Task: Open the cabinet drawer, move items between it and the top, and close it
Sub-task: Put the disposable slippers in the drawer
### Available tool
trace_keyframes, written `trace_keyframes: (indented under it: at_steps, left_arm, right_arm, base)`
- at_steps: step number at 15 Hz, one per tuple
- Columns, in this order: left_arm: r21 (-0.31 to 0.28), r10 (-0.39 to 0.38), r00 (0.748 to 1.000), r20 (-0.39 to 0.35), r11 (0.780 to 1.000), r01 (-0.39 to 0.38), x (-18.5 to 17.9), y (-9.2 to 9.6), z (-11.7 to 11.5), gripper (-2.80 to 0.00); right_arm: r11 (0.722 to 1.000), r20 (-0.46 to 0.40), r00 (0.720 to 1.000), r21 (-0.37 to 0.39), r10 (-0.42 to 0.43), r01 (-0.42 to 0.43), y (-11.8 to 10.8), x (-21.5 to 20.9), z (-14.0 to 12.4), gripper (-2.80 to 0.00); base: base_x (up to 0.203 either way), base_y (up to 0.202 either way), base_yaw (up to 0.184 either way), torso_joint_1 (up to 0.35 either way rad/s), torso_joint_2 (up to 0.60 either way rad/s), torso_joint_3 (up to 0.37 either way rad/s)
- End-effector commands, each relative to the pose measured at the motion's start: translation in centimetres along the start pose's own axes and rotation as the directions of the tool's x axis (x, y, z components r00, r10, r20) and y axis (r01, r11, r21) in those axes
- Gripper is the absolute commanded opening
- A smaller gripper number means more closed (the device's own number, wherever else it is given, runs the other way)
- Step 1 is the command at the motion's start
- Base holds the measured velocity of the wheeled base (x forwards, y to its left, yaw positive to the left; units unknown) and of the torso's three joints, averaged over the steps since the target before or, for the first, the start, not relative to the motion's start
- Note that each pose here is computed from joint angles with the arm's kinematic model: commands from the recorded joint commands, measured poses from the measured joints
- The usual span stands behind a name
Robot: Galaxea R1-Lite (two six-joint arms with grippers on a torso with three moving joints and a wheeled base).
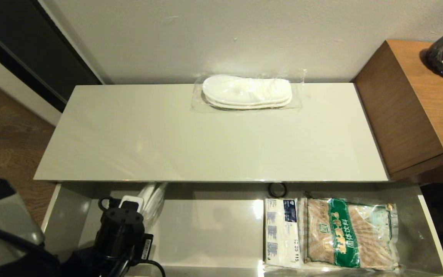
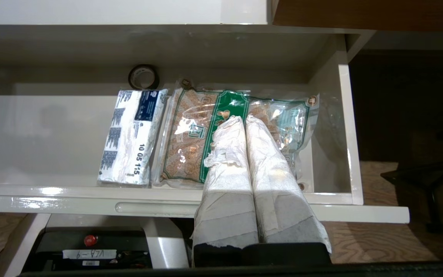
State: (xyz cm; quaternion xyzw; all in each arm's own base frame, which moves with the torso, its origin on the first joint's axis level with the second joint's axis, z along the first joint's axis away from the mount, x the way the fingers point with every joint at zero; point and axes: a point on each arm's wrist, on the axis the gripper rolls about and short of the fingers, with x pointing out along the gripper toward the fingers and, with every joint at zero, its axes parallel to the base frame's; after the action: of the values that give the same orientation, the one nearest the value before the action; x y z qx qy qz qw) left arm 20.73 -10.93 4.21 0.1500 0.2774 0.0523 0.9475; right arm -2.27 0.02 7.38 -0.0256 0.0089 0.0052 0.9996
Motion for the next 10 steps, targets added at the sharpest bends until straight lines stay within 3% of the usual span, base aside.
trace_keyframes:
  at_steps: [1,4,10]
  left_arm:
    - [0.011,-0.006,1.0,0.02,1.0,0.005,0.1,-0.6,0.4,-2.8]
    - [0.063,-0.055,0.998,0.026,0.997,0.053,-0.5,-2.4,0.0,-2.8]
    - [0.073,-0.018,0.999,0.032,0.997,0.015,1.3,-4.7,0.1,-2.8]
  right_arm:
    - [1.0,-0.002,1.0,-0.001,0.001,-0.001,0.0,0.0,0.0,-2.8]
    - [1.0,-0.002,1.0,-0.001,0.001,-0.001,0.0,0.0,0.0,-2.8]
    - [1.0,-0.002,1.0,-0.001,0.001,-0.001,0.0,0.0,0.0,-2.8]
  base:
    - [0.0,0.0,0.0,0.0,0.0,0.0]
    - [0.0,0.0,0.0,0.0,0.0,0.0]
    - [0.0,0.0,0.0,0.0,0.0,0.0]
